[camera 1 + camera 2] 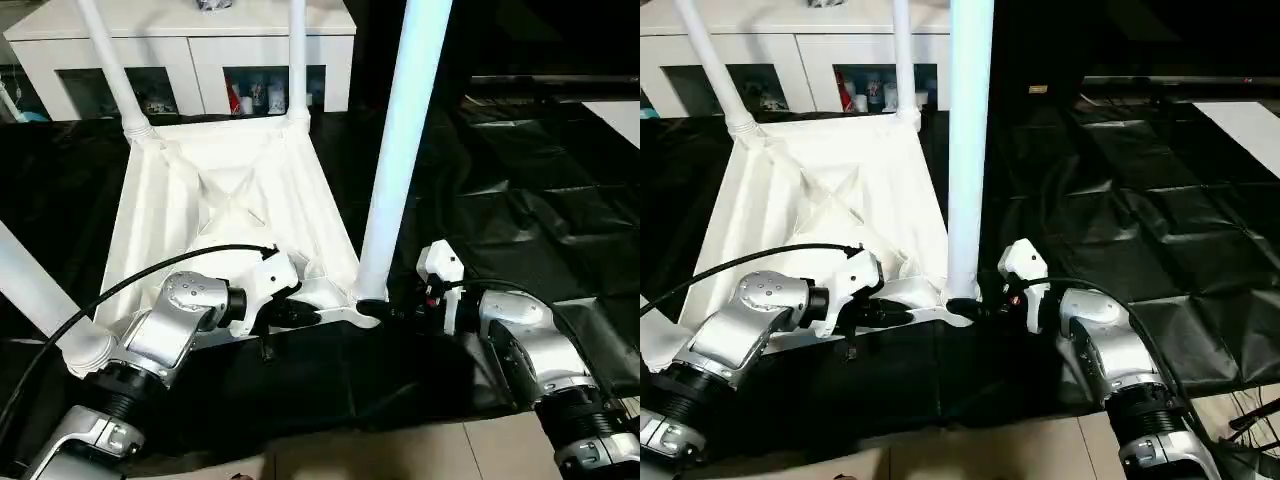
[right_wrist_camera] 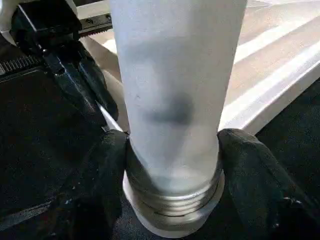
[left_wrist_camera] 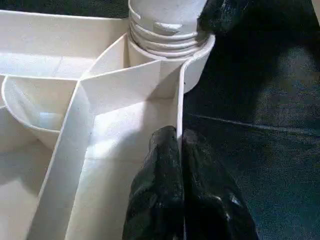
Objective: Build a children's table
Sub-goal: Rotate leg to tighten
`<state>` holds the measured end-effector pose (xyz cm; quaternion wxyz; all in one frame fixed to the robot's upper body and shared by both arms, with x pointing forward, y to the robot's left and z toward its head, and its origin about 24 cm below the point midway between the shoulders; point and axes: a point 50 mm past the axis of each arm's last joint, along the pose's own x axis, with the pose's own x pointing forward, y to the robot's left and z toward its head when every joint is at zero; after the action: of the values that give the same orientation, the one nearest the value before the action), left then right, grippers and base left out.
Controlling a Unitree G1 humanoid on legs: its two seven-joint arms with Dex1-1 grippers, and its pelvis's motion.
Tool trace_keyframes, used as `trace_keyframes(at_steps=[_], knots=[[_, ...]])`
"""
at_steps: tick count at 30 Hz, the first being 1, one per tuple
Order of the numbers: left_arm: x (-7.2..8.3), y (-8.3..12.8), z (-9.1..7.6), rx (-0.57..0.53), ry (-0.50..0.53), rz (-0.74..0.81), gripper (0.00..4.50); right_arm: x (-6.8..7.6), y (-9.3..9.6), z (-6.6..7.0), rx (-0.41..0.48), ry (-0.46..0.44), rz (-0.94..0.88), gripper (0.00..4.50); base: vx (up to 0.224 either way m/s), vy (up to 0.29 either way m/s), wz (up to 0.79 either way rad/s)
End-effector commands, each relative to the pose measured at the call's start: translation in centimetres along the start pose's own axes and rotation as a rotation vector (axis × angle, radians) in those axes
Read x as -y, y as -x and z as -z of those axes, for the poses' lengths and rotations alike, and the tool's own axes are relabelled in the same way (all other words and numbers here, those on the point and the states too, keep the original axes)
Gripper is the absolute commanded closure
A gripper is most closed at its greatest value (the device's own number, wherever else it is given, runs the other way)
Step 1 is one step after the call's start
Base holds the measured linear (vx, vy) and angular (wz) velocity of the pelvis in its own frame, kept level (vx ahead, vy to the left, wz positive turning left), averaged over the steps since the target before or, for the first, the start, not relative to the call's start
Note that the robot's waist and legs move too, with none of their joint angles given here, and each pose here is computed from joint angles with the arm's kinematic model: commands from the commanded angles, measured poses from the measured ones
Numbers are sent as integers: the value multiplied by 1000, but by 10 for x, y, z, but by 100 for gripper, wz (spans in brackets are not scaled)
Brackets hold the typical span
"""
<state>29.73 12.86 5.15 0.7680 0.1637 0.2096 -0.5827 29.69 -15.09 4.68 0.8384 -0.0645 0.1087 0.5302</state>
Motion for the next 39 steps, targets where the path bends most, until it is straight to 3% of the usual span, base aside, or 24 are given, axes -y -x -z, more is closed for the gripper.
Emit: trace_keyframes(at_steps=[1,8,12,17,21,23,27,32,33,38,39], knots=[[8,-7,-2,12,-3,60,450,-6,-4,2,-16,3,-43,192,0,0,0],[9,-8,-1,6,3,63,450,-7,-7,4,-18,-8,-41,201,0,0,0],[1,-14,2,-18,43,-27,450,1,-17,9,-32,-45,124,201,0,0,0],[-12,-34,-5,8,125,-184,450,10,-39,16,-23,-162,393,201,-24,3,-3],[-15,-55,-11,16,188,-255,450,10,-56,21,-44,-267,564,202,0,0,0],[-16,-62,-14,6,203,-295,450,10,-63,23,-80,-274,628,202,0,0,0],[-14,-80,-21,-34,202,-346,450,8,-83,19,-88,-364,721,202,0,0,0],[-15,-84,-21,-60,198,-353,450,5,-93,8,-47,-334,678,202,0,0,0],[-15,-83,-19,-67,202,-350,450,4,-93,6,-26,-314,658,146,0,0,0],[-17,-76,-12,-88,201,-339,450,10,-86,0,20,-263,657,120,0,0,0],[-17,-73,-11,-87,185,-321,450,13,-82,-1,16,-238,658,90,0,0,0]])
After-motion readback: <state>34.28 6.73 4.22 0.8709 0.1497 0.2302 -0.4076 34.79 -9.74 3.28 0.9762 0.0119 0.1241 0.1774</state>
